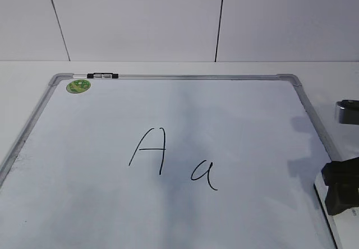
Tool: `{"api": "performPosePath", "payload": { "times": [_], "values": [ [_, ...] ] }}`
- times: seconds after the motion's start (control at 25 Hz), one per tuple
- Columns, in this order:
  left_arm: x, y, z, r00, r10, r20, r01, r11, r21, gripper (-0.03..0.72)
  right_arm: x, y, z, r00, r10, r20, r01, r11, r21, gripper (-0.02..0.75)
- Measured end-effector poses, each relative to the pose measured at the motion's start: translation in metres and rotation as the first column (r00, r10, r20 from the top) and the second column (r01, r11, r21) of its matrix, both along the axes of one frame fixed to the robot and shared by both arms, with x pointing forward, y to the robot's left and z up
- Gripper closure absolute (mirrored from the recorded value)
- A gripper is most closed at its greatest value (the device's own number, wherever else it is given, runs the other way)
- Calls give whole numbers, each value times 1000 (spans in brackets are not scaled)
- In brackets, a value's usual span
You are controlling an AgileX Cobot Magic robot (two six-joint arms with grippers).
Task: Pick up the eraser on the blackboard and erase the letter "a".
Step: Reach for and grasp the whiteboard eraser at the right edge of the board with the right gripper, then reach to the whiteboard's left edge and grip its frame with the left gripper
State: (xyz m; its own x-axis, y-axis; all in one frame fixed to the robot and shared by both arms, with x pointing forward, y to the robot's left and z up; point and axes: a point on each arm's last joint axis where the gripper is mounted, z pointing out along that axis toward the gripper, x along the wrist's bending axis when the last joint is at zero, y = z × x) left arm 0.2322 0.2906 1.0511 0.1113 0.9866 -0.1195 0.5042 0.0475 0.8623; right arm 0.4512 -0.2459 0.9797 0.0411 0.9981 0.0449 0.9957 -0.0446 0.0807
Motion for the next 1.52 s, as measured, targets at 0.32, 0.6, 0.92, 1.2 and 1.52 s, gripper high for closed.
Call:
{"api": "performPosePath", "payload": {
  "times": [0.32,0.6,0.92,1.2,1.52],
  "values": [
    [0,0,0,1000,0,0,0,1000,0,382,5,1,-7,1000,-2,-5,2,1000,-3,85],
    [0,0,0,1000,0,0,0,1000,0,382,7,1,-15,999,1,-37,-2,1000,-16,85],
    [0,0,0,1000,0,0,0,1000,0,382,8,0,-16,999,-6,-39,5,1000,-31,85],
    [0,0,0,1000,0,0,0,1000,0,382,10,1,-18,1000,-8,-25,7,1000,-27,85],
    [0,0,0,1000,0,0,0,1000,0,382,12,1,-24,999,-8,-49,6,999,-33,97]
  ]
}}
